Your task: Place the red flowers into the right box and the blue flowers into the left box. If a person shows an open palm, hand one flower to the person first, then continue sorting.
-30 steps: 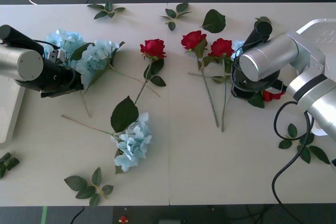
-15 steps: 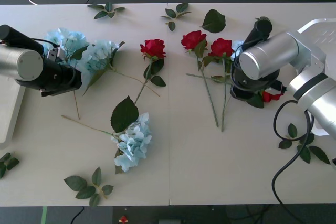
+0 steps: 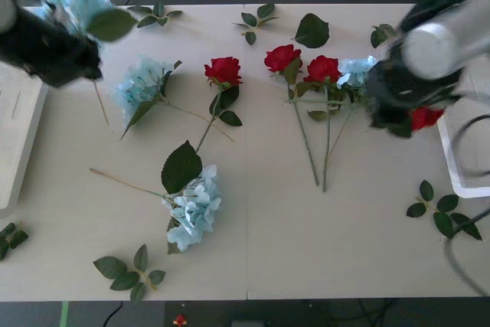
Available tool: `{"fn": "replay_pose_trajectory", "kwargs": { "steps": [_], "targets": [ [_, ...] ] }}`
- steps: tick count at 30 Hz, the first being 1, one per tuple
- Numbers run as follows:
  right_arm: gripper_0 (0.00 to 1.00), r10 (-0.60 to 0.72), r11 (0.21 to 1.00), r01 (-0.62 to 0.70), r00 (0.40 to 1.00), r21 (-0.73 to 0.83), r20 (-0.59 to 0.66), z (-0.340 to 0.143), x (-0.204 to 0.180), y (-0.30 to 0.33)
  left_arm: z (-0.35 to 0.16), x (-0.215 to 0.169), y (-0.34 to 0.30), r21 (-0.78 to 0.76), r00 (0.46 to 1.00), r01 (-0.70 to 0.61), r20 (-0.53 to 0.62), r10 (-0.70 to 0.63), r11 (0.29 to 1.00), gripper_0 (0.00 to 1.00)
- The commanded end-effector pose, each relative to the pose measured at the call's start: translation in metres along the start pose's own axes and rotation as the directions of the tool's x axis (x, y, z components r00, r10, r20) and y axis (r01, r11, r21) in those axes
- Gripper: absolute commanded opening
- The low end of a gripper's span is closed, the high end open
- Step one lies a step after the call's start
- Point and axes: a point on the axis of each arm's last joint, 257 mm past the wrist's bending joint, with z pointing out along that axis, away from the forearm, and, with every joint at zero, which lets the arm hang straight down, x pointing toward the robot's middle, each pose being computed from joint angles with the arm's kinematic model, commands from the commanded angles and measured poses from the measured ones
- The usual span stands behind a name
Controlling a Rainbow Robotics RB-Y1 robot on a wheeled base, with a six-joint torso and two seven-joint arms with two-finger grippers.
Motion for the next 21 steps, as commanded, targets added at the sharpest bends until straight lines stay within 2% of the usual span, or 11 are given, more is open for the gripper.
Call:
{"fn": "replay_pose_trajectory", "kwargs": {
  "steps": [1,4,8,13,14,15,18,21],
  "targets": [
    [0.00,-0.215,0.975,0.218,0.975,-0.053,0.055,-0.069,-0.075,0.015,-0.096,-0.074,0.018,-0.043,0.979,-0.135,0.146,0.140,0.990,0.00],
    [0.00,-0.364,0.930,0.367,0.928,-0.028,0.081,-0.091,-0.113,0.007,-0.124,-0.088,0.040,-0.081,0.969,-0.162,0.177,0.174,0.983,0.00],
    [0.00,-0.586,0.810,0.585,0.799,0.049,0.133,-0.118,-0.175,-0.009,-0.165,-0.095,0.102,-0.133,0.966,-0.135,0.202,0.160,0.982,0.00],
    [0.00,-0.842,0.537,0.829,0.514,0.157,0.164,-0.140,-0.253,-0.026,-0.216,-0.102,0.185,-0.178,0.935,-0.122,0.308,0.173,0.976,0.00],
    [0.00,-0.860,0.506,0.847,0.482,0.165,0.165,-0.140,-0.260,-0.028,-0.220,-0.101,0.196,-0.189,0.932,-0.122,0.316,0.178,0.974,0.00],
    [0.00,-0.905,0.418,0.891,0.390,0.179,0.168,-0.138,-0.276,-0.029,-0.229,-0.096,0.219,-0.218,0.925,-0.125,0.327,0.193,0.968,0.00],
    [0.00,-0.952,0.283,0.937,0.249,0.205,0.179,-0.135,-0.301,-0.027,-0.240,-0.082,0.256,-0.276,0.915,-0.143,0.329,0.234,0.950,0.00],
    [0.00,-0.964,0.214,0.955,0.172,0.207,0.205,-0.121,-0.317,-0.022,-0.247,-0.060,0.294,-0.354,0.903,-0.185,0.307,0.301,0.917,0.00]
  ]
}}
